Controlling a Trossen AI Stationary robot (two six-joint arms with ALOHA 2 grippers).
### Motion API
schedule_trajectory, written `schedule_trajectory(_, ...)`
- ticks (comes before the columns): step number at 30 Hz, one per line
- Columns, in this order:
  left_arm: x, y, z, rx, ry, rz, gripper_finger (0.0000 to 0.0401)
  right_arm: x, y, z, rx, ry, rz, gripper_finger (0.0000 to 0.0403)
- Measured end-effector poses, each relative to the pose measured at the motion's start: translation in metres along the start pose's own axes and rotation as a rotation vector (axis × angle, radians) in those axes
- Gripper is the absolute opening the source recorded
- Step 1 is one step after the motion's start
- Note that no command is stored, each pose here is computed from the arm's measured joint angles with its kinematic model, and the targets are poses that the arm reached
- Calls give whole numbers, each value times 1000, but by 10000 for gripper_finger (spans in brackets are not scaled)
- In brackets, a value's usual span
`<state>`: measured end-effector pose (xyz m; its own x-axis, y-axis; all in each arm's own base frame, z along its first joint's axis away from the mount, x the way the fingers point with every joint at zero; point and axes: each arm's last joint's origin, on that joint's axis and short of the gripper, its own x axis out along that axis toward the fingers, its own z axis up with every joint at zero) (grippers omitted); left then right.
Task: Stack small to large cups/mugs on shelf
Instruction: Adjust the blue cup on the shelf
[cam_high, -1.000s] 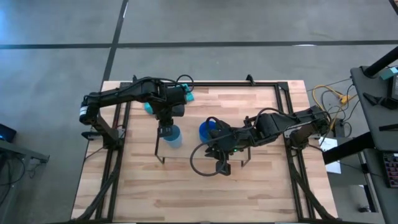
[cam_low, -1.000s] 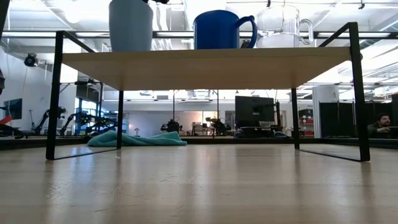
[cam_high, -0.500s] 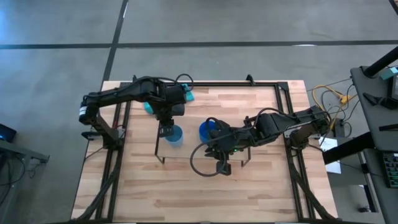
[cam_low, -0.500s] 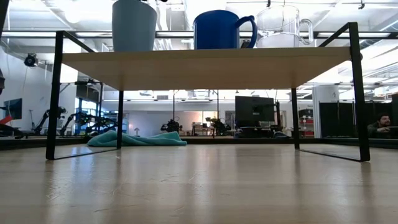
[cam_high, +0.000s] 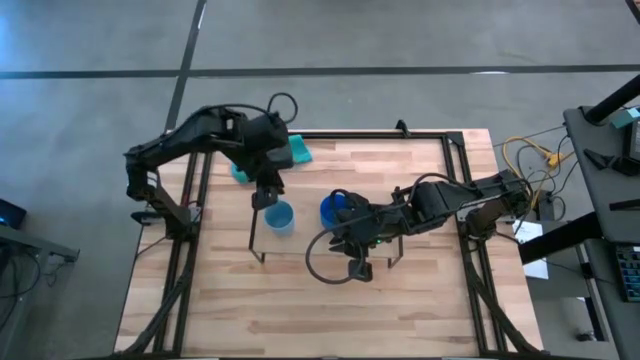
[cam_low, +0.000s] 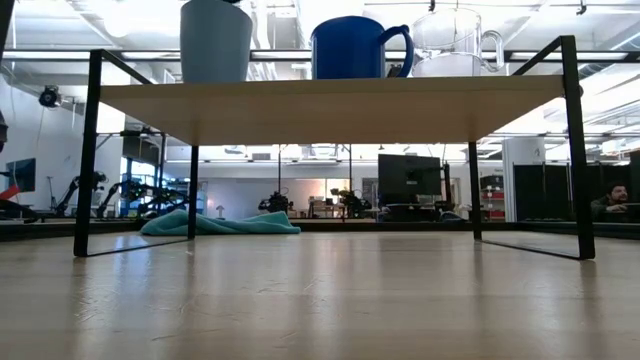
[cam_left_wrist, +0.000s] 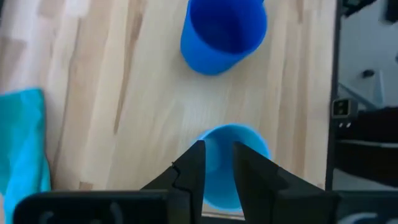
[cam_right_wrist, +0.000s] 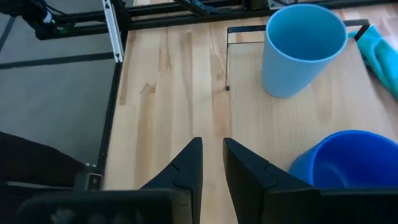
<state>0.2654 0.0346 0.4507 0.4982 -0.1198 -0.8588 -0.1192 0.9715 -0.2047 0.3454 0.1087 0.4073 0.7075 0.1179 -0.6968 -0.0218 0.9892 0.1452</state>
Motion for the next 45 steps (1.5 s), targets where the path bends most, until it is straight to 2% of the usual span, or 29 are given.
schedule_trajectory(3,-14,-3,2,10,-56,-4,64,0,-2,0,-36,-4,-38,59)
schedule_trajectory(8,-36,-7,2,30,-144,-11,64,3,-11,-7,-60,52,-170,59)
schedule_trajectory(12,-41,-8,2,35,-167,-12,64,6,-23,-11,-10,91,-242,59)
schedule_trajectory(19,-42,-8,2,42,-169,-12,64,19,-35,-18,-77,169,-195,59)
schedule_trajectory(25,-42,-8,2,48,-169,-11,64,22,-43,-19,-89,183,-205,60)
schedule_trajectory(36,-42,-8,2,65,-170,6,63,24,-47,-20,-123,198,-186,108)
schedule_trajectory(45,-42,-8,2,66,-173,6,63,32,-51,-27,-154,240,-193,113)
